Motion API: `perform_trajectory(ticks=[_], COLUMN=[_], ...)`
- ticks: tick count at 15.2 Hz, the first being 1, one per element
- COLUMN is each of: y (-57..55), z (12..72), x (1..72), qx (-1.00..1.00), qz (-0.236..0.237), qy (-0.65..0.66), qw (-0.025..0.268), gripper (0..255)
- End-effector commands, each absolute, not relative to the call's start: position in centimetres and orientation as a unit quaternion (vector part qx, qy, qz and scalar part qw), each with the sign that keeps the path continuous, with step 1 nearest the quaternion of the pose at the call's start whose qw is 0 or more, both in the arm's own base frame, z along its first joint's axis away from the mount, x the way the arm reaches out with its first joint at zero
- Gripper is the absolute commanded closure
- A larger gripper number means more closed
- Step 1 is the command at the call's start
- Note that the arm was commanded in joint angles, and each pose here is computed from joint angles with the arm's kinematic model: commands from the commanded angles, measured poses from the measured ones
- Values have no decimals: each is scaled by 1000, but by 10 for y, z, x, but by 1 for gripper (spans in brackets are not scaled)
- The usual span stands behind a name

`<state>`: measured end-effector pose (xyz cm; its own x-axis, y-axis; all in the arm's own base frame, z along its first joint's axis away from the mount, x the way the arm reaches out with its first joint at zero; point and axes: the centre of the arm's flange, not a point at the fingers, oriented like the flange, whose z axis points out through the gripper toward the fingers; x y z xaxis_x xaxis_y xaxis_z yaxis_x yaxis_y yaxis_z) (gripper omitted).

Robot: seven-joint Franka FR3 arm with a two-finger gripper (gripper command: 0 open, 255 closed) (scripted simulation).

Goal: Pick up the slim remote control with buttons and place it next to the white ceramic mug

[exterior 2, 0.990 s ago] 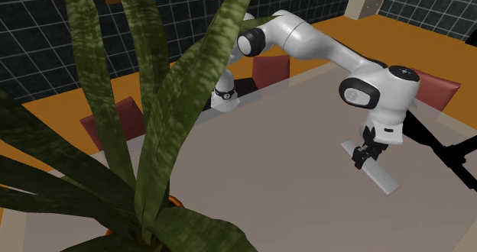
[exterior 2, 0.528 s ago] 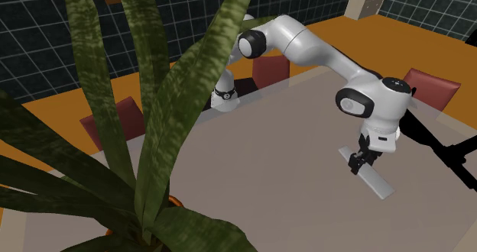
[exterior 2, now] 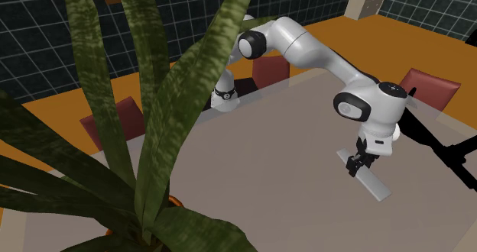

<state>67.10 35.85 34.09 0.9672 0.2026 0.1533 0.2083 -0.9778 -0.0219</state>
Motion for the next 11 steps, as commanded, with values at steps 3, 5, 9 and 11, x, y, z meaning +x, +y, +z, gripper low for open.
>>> perform_trajectory(ticks=[3, 5, 9, 11], y=[359, 359, 358, 356], z=[341, 341, 354, 380], x=[671, 671, 669, 665], qx=[-992, -992, -992, -992], qz=[-76, -76, -76, -76], qy=[-104, -104, -104, -104], qw=[19, 19, 19, 19], gripper=[0, 0, 0, 0])
